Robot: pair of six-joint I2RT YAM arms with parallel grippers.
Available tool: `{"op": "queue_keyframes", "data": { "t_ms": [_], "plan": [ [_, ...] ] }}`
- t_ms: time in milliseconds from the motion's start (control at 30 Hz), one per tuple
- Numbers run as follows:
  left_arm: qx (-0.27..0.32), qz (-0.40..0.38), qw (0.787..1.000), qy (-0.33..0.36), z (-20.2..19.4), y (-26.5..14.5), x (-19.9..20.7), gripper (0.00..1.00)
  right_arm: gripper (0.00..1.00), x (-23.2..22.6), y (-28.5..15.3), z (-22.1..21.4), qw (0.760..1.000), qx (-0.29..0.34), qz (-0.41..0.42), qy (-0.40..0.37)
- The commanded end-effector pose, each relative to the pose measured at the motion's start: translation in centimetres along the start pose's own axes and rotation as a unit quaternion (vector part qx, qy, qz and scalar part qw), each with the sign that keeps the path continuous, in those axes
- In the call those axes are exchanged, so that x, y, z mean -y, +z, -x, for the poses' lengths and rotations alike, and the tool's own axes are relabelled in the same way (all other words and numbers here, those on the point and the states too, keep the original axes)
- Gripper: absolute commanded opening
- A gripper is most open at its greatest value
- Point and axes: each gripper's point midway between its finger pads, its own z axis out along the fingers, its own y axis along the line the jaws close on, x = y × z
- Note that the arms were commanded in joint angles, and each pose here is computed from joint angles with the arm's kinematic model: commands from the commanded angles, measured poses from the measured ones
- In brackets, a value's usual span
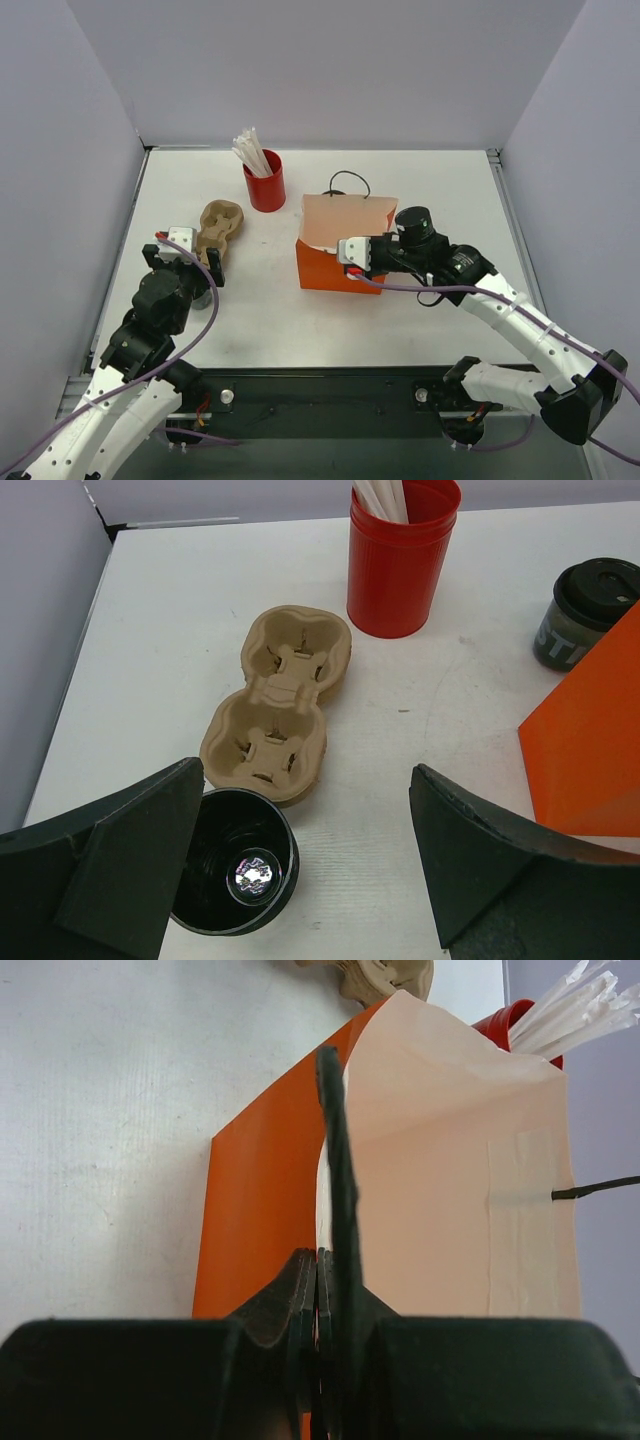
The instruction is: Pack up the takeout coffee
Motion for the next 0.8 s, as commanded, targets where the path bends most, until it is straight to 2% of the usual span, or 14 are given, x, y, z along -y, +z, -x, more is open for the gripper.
{"op": "queue_keyframes", "data": {
  "t_ms": [0, 67, 100, 133, 200, 367, 400, 500, 633, 767],
  "plan": [
    [0.015, -0.002, 1.0, -0.01, 1.1, 0.0, 0.1, 0.94, 0.05, 0.1, -0.7, 2.5, 0.998, 0.063, 0.017, -0.006],
    [0.013, -0.002, 1.0, -0.009, 1.1, 0.0, 0.1, 0.94, 0.12, 0.0, -0.8, 2.7, 0.998, 0.067, 0.021, -0.002],
    [0.014, -0.003, 1.0, -0.01, 1.1, 0.0, 0.1, 0.94, 0.24, -0.1, -0.8, 2.9, 0.997, 0.068, 0.023, -0.001],
    [0.013, -0.002, 1.0, -0.009, 1.1, 0.1, 0.1, 0.94, 0.29, 0.0, -1.1, 3.1, 0.997, 0.069, 0.022, 0.0],
    [0.015, -0.002, 1.0, -0.01, 1.1, 0.0, 0.1, 0.94, 0.47, 0.4, -1.7, 3.7, 0.997, 0.07, 0.011, 0.004],
    [0.013, 0.004, 1.0, -0.013, 1.1, 0.3, 0.0, 0.97, 0.58, 1.7, -2.9, 4.0, 0.998, 0.061, -0.022, 0.007],
    [0.014, 0.005, 1.0, -0.021, 1.2, 0.3, 0.1, 0.97, 0.67, 2.1, -3.1, 4.2, 0.998, 0.06, -0.029, 0.013],
    [0.021, 0.003, 0.999, -0.032, 1.6, 0.6, 0.3, 0.97, 0.79, 2.8, -3.6, 4.7, 0.997, 0.057, -0.045, 0.023],
    [0.034, -0.083, 0.994, -0.059, 3.0, 0.2, 3.5, 0.97, 0.8, 4.0, -4.7, 5.7, 0.994, 0.069, -0.081, 0.031],
    [0.021, -0.099, 0.991, -0.09, 3.5, 0.5, 4.6, 0.97, 0.8, 4.7, -6.0, 6.1, 0.989, 0.063, -0.123, 0.055]
  ]
}}
